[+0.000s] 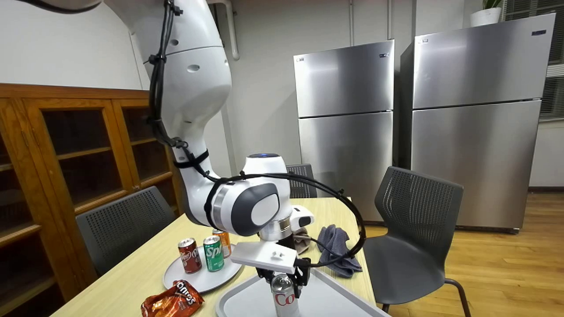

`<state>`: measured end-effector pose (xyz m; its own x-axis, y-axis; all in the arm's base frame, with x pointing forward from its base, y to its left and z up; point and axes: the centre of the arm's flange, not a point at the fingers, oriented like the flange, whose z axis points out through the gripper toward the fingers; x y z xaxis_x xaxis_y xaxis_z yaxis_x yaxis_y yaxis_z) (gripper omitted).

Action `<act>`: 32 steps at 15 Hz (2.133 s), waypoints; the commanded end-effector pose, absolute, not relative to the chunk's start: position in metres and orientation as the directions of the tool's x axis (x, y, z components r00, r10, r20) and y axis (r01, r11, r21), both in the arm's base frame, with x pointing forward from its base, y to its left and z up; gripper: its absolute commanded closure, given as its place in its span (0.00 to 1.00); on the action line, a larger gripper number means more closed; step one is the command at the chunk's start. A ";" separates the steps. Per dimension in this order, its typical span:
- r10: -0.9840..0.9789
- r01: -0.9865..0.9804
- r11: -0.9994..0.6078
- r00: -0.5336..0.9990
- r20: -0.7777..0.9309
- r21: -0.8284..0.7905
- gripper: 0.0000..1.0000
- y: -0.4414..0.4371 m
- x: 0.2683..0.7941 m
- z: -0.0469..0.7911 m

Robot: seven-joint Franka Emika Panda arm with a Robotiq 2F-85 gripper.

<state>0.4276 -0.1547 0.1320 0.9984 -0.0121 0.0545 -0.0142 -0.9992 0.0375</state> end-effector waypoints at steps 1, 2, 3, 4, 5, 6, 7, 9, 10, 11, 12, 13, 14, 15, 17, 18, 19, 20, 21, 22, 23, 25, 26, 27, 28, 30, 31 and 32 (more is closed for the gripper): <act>0.006 0.004 -1.000 0.996 0.084 0.024 0.06 -0.160 0.429 0.142; 0.009 0.006 -1.000 0.996 0.094 0.023 0.01 -0.160 0.429 0.145; 0.013 0.010 -1.000 0.995 0.102 0.023 0.00 -0.159 0.430 0.149; 0.018 0.015 -1.000 0.994 0.111 0.027 0.00 -0.156 0.430 0.155; 0.026 0.022 -0.999 0.992 0.120 0.030 0.00 -0.154 0.431 0.160; 0.038 0.033 -0.999 0.990 0.133 0.040 0.00 -0.151 0.431 0.167; 0.050 0.043 -0.998 0.987 0.150 0.050 0.00 -0.149 0.433 0.174; 0.070 0.060 -0.996 0.982 0.174 0.065 0.00 -0.146 0.437 0.184; 0.086 0.074 -0.995 0.979 0.187 0.072 0.00 -0.142 0.440 0.189; 0.098 0.084 -0.994 0.975 0.199 0.076 0.00 -0.140 0.444 0.193; 0.111 0.096 -0.992 0.971 0.211 0.079 0.00 -0.134 0.449 0.198; 0.123 0.108 -0.991 0.967 0.222 0.080 0.00 -0.129 0.453 0.201; 0.137 0.121 -0.989 0.963 0.231 0.082 0.00 -0.121 0.457 0.204; 0.150 0.134 -0.987 0.959 0.239 0.085 0.00 -0.112 0.460 0.206; 0.170 0.152 -0.984 0.954 0.249 0.088 0.00 -0.094 0.466 0.209; 0.182 0.164 -0.982 0.950 0.252 0.092 0.00 -0.084 0.469 0.210; 0.215 0.196 -0.976 0.943 0.255 0.101 0.00 -0.076 0.470 0.210; 0.182 0.167 -0.982 0.955 0.236 0.083 0.00 -0.090 0.472 0.200; 0.191 0.177 -0.981 0.953 0.236 0.082 0.00 -0.085 0.473 0.200; 0.193 0.179 -0.981 0.953 0.235 0.082 0.00 -0.083 0.473 0.199; 0.191 0.177 -0.981 0.953 0.233 0.081 0.00 -0.084 0.473 0.198; 0.183 0.169 -0.982 0.956 0.230 0.081 0.00 -0.089 0.471 0.197; 0.183 0.169 -0.982 0.956 0.230 0.081 0.00 -0.089 0.471 0.197; 0.183 0.168 -0.982 0.956 0.230 0.081 0.00 -0.089 0.471 0.197; 0.183 0.168 -0.982 0.956 0.229 0.081 0.00 -0.089 0.471 0.197; 0.125 0.112 -0.991 0.966 0.228 0.072 0.00 -0.079 0.469 0.198; 0.100 0.086 -0.994 0.968 0.230 0.067 0.00 -0.076 0.467 0.199; 0.070 0.057 -0.996 0.970 0.233 0.062 0.00 -0.071 0.467 0.199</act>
